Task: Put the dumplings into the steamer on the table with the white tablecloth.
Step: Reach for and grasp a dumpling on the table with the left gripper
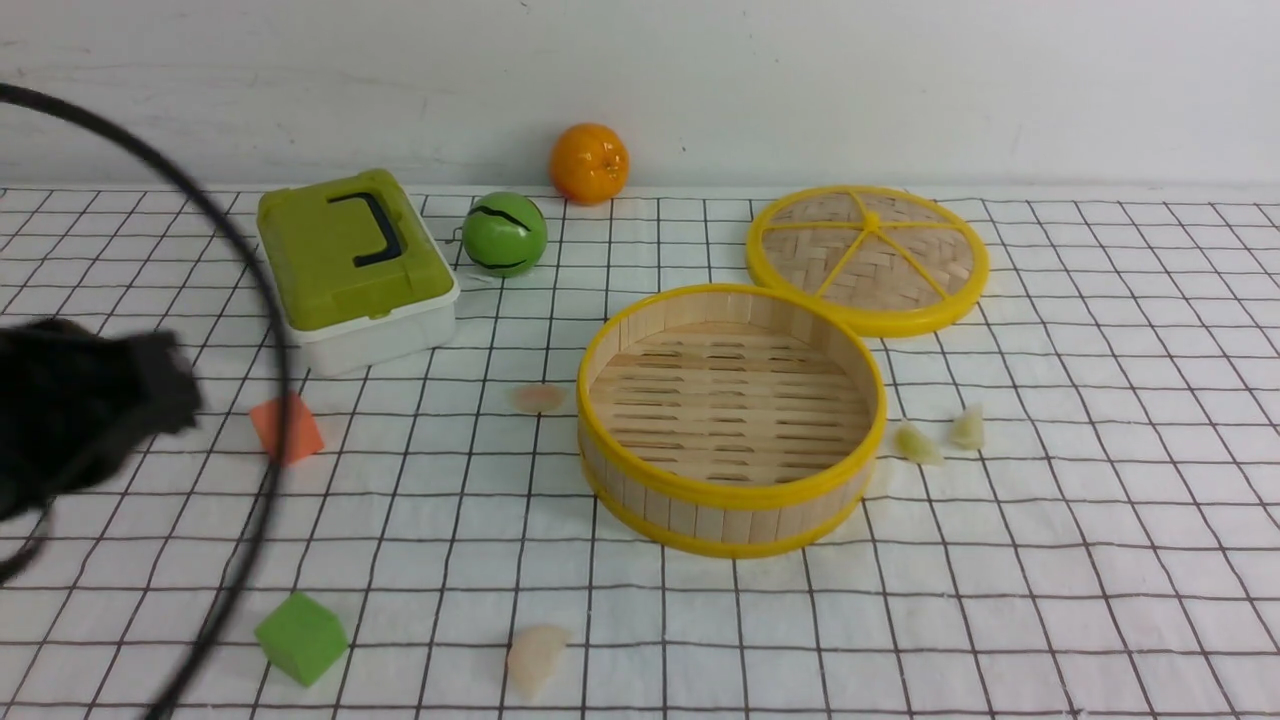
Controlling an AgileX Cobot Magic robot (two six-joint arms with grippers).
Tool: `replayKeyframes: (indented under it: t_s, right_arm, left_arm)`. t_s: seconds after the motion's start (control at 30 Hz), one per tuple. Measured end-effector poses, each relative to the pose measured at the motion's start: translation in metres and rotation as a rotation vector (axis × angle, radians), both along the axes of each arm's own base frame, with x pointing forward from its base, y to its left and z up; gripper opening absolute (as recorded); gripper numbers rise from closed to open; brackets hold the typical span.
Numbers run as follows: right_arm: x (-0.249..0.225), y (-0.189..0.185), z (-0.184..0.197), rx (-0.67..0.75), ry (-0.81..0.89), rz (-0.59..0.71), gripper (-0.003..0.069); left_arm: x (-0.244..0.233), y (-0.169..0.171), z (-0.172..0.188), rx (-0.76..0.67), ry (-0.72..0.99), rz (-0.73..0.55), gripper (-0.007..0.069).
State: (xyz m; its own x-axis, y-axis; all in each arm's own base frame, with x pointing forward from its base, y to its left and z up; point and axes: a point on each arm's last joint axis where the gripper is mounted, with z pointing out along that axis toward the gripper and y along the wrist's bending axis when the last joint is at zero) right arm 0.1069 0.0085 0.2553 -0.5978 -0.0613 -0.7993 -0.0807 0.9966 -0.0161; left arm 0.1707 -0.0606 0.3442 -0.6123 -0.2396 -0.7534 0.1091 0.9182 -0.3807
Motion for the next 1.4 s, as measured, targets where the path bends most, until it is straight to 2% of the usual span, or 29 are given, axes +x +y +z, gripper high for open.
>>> replayKeyframes:
  t_s: [0.03, 0.07, 0.1, 0.13, 0.2, 0.3, 0.43, 0.5, 0.53, 0.63, 0.7, 0.77, 0.87, 0.93, 1.03, 1.07, 1.1, 1.17, 1.4]
  right_arm:
    - [0.004, 0.003, -0.007, 0.019, 0.080, 0.012, -0.0006]
    - [0.004, 0.003, -0.008, 0.023, 0.089, 0.014, -0.0006]
    - [0.008, 0.007, -0.014, 0.060, 0.154, 0.031, -0.0006]
    - [0.009, 0.008, -0.015, 0.059, 0.165, 0.037, -0.0006]
    - [0.016, 0.015, -0.020, 0.099, 0.221, 0.085, -0.0005]
    - [0.024, 0.022, -0.024, 0.120, 0.245, 0.156, -0.0004]
    - [0.027, 0.028, -0.024, 0.141, 0.233, 0.227, -0.0004]
    - [0.028, 0.031, -0.022, 0.158, 0.212, 0.258, -0.0004]
    - [0.028, 0.031, -0.022, 0.155, 0.210, 0.264, -0.0004]
    - [0.029, 0.033, -0.020, 0.158, 0.190, 0.293, -0.0003]
    - [0.029, 0.033, -0.020, 0.158, 0.187, 0.297, -0.0002]
    - [0.029, 0.034, -0.020, 0.160, 0.185, 0.301, -0.0002]
    - [0.029, 0.034, -0.020, 0.162, 0.181, 0.301, -0.0002]
    - [0.029, 0.034, -0.020, 0.163, 0.181, 0.301, -0.0001]
    - [0.029, 0.034, -0.020, 0.165, 0.180, 0.302, -0.0001]
    - [0.029, 0.034, -0.020, 0.168, 0.180, 0.301, -0.0001]
    - [0.029, 0.034, -0.019, 0.172, 0.180, 0.300, 0.0000]
    - [0.029, 0.034, -0.019, 0.173, 0.180, 0.300, 0.0001]
    - [0.029, 0.035, -0.019, 0.184, 0.178, 0.297, 0.0006]
  left_arm:
    - [0.011, -0.017, -0.010, 0.054, 0.091, -0.098, -0.0013]
    - [0.011, -0.020, -0.011, 0.059, 0.106, -0.119, -0.0013]
    - [0.021, -0.039, -0.024, 0.110, 0.194, -0.213, -0.0013]
    - [0.025, -0.042, -0.028, 0.122, 0.213, -0.226, -0.0013]
    - [0.041, -0.069, -0.049, 0.171, 0.319, -0.318, -0.0013]
    - [0.060, -0.096, -0.071, 0.224, 0.418, -0.379, -0.0013]
    - [0.080, -0.115, -0.091, 0.292, 0.513, -0.413, 0.0011]
    - [0.090, -0.121, -0.100, 0.340, 0.557, -0.423, 0.0074]
    - [0.092, -0.121, -0.103, 0.351, 0.563, -0.425, 0.0081]
    - [0.105, -0.124, -0.119, 0.435, 0.565, -0.431, 0.0215]
    - [0.109, -0.124, -0.125, 0.459, 0.557, -0.432, 0.0266]
    - [0.116, -0.126, -0.137, 0.493, 0.543, -0.442, 0.0353]
    - [0.124, -0.130, -0.152, 0.528, 0.529, -0.472, 0.0401]
    - [0.126, -0.132, -0.163, 0.552, 0.534, -0.500, 0.0395]
    - [0.129, -0.133, -0.173, 0.570, 0.538, -0.522, 0.0344]
    - [0.130, -0.133, -0.175, 0.573, 0.538, -0.526, 0.0315]
    - [0.130, -0.134, -0.177, 0.575, 0.534, -0.530, 0.0226]
    - [0.131, -0.134, -0.177, 0.574, 0.528, -0.530, 0.0178]
    - [0.138, -0.139, -0.159, 0.563, 0.531, -0.525, 0.0176]
